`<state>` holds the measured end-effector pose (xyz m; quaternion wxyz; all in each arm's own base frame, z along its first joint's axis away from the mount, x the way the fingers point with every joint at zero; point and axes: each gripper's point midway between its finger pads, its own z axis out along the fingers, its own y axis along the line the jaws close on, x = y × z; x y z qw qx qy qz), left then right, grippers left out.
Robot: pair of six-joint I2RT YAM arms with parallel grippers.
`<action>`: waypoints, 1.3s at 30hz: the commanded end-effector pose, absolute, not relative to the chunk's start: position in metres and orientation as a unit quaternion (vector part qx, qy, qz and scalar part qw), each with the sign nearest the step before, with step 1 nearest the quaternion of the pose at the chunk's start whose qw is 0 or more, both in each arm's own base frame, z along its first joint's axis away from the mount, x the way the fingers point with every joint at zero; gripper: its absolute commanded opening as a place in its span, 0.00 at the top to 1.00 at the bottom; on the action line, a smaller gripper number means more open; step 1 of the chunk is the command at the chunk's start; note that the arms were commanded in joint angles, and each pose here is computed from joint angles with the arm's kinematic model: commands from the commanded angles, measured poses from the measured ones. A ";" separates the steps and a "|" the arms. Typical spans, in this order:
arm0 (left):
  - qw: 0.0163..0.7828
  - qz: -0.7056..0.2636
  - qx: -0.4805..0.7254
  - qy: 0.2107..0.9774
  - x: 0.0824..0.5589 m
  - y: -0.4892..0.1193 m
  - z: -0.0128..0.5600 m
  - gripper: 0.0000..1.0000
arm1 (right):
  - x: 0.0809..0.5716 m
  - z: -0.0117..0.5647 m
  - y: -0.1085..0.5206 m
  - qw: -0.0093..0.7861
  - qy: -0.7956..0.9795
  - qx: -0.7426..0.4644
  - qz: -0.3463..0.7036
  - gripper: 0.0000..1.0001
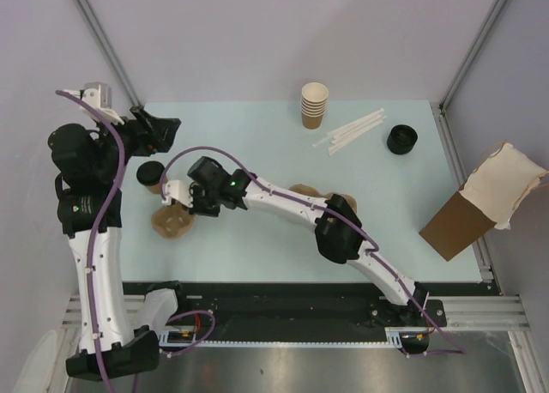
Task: Pack the takeout coffee
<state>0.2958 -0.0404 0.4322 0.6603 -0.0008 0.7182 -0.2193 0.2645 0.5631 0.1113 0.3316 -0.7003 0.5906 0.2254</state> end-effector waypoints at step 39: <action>0.642 -0.269 0.089 0.712 0.274 -0.086 0.418 0.03 | 0.295 0.171 0.298 0.253 0.790 -0.548 0.108 0.23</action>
